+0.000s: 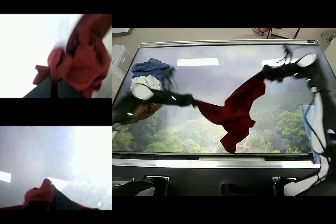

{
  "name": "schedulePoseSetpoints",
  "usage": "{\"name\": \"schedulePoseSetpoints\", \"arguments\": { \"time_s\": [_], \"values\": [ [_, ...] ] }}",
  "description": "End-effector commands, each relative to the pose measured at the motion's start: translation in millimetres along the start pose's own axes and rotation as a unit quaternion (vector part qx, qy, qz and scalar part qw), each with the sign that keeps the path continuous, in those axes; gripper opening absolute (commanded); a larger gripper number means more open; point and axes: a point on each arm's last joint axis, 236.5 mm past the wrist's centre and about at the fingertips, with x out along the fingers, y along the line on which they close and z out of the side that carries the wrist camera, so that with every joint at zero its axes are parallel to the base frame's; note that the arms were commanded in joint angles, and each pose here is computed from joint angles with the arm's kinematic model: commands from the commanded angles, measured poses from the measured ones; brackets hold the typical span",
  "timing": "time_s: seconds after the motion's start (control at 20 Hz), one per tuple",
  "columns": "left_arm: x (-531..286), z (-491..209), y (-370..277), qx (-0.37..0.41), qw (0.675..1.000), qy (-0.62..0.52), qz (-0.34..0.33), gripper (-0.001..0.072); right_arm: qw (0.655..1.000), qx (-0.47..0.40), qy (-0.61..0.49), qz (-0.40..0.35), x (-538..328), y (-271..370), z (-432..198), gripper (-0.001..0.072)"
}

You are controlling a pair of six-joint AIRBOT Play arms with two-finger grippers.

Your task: Fold the clothes and pants, and hang the long-sleeved shirts on hangers.

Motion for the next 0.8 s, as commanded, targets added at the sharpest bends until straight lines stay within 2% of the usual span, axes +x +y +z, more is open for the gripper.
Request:
{"name": "schedulePoseSetpoints", "arguments": {
  "time_s": [0.0, 0.15, 0.25, 0.35, 0.5, 0.6, 0.75],
  "values": [
    [-208.3, 131.4, -49.5, 0.089, 0.955, -0.279, 0.043, 0.0023, 0.962, -0.12, -0.244, -0.017, -194.4, 86.3, 99.0, 0.0035],
    [-373.3, 146.5, -133.9, 0.157, 0.868, -0.471, 0.029, 0.0024, 0.903, -0.213, -0.371, -0.046, -329.8, 162.2, 87.2, 0.0036],
    [-443.6, 127.7, -172.7, 0.181, 0.814, -0.552, 0.012, 0.0024, 0.865, -0.251, -0.43, -0.058, -391.5, 202.6, 65.8, 0.0036],
    [-483.9, 110.5, -186.9, 0.197, 0.779, -0.595, 0.023, 0.0023, 0.838, -0.271, -0.465, -0.087, -432.8, 219.4, 47.0, 0.0036],
    [-497.9, 102.9, -185.5, 0.19, 0.77, -0.608, 0.035, 0.0023, 0.824, -0.262, -0.485, -0.135, -463.4, 214.3, 33.0, 0.0036],
    [-493.6, 106.6, -182.7, 0.188, 0.774, -0.604, 0.036, 0.0023, 0.813, -0.257, -0.503, -0.14, -474.1, 214.8, 36.0, 0.0036],
    [-461.9, 117.4, -165.6, 0.181, 0.804, -0.564, 0.05, 0.0024, 0.807, -0.248, -0.519, -0.134, -473.0, 211.6, 51.0, 0.0036]
  ]
}}
